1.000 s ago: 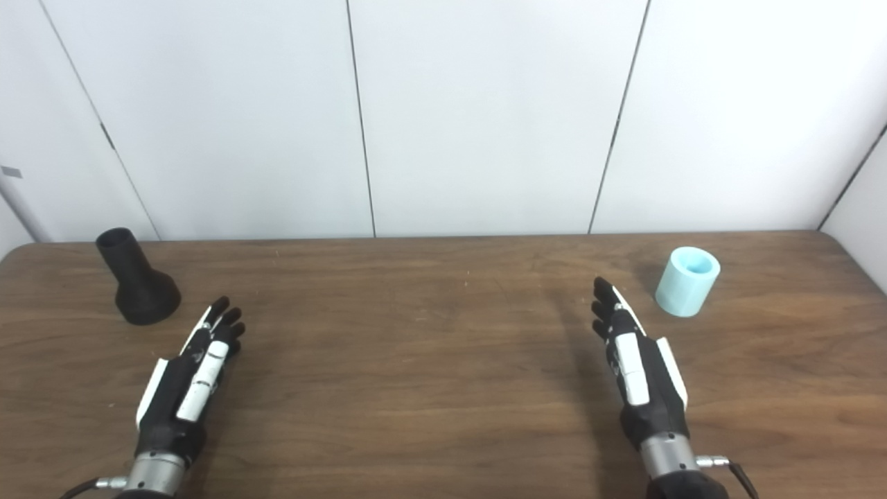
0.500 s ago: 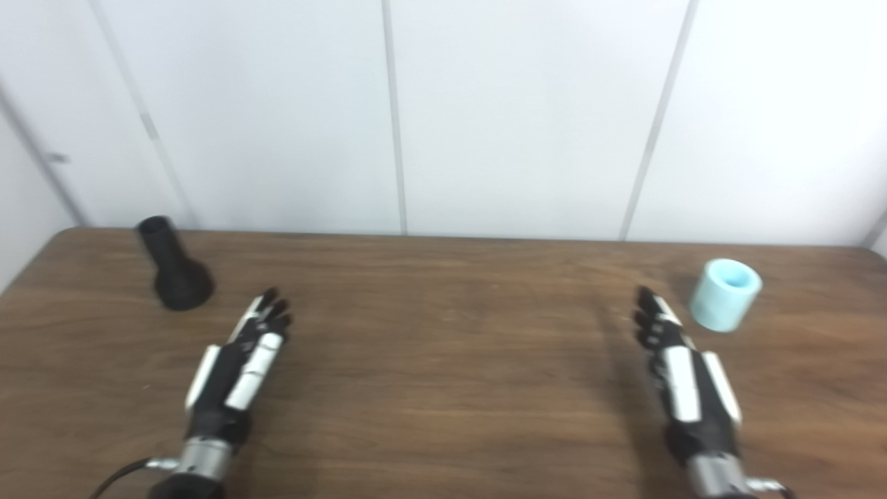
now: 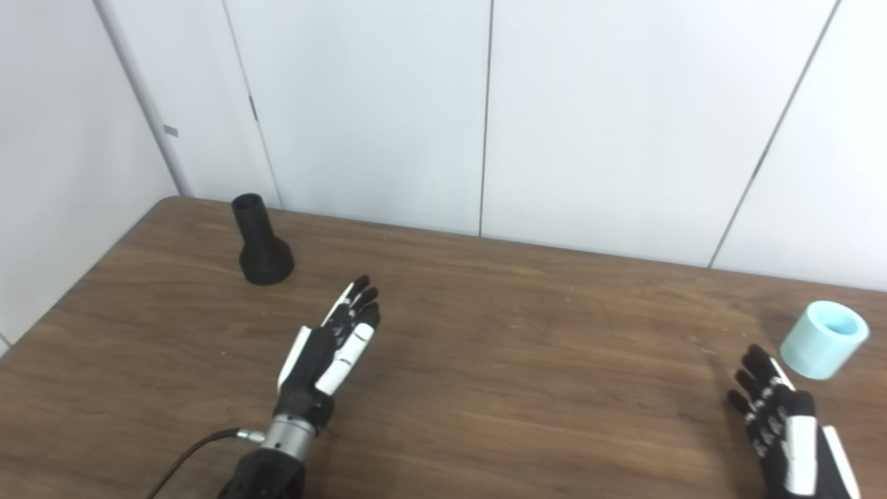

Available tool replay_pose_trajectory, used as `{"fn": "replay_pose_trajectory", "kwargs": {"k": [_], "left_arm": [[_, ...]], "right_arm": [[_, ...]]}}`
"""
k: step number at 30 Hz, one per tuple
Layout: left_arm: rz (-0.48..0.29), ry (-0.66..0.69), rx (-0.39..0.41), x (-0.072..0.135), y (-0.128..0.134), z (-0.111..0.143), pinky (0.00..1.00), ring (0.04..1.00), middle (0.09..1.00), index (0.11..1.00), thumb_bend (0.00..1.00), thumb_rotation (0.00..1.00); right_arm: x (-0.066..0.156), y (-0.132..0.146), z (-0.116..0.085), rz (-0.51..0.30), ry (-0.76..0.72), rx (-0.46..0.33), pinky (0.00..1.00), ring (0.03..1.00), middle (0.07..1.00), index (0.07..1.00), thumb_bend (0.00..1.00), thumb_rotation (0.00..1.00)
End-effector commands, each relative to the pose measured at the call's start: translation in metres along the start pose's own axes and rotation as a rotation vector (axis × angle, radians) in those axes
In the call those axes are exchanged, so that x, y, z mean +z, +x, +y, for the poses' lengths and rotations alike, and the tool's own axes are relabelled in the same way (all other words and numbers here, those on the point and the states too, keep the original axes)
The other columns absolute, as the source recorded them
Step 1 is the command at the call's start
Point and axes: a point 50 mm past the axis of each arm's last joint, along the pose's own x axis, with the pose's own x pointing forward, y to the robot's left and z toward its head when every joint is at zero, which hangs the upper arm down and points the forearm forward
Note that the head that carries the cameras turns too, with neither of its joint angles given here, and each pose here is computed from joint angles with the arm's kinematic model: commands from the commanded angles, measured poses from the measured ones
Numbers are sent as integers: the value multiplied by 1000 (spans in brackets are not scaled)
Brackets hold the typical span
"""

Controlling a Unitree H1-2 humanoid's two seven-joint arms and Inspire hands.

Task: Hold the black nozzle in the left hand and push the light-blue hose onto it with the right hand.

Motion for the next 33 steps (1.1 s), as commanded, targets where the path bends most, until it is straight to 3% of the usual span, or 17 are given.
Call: {"fn": "replay_pose_trajectory", "kwargs": {"k": [1, 7, 9, 12, 17, 25, 33], "left_arm": [[-77, 3, 0, 16, 8, -2, 925, 942, 947, 928, 471, 702], [-85, 30, 14, 30, 5, -7, 909, 926, 937, 927, 581, 549], [-96, 49, 23, 34, 3, -9, 890, 895, 914, 925, 698, 377], [-98, 86, 58, 41, 0, -6, 885, 884, 898, 921, 771, 281], [-96, 216, 148, 57, -6, 14, 848, 868, 879, 901, 842, 259], [-90, 349, 284, 66, -4, 51, 816, 836, 839, 880, 880, 237], [-73, 508, 382, 73, 2, 79, 871, 851, 839, 873, 891, 260]], "right_arm": [[14, 7, -4, -67, -4, 18, 923, 966, 969, 957, 626, 1000], [21, 7, -10, -62, -13, 34, 925, 974, 980, 972, 669, 1000], [24, 6, -12, -64, -14, 38, 935, 977, 984, 977, 698, 1000], [26, 4, -15, -66, 22, 52, 951, 981, 988, 978, 653, 1000], [22, 7, -18, -58, 58, 68, 980, 987, 995, 982, 613, 1000], [20, 8, -24, -60, 41, 79, 1000, 1000, 1000, 1000, 642, 1000], [13, 9, -27, -56, 40, 79, 1000, 1000, 1000, 1000, 645, 1000]]}}
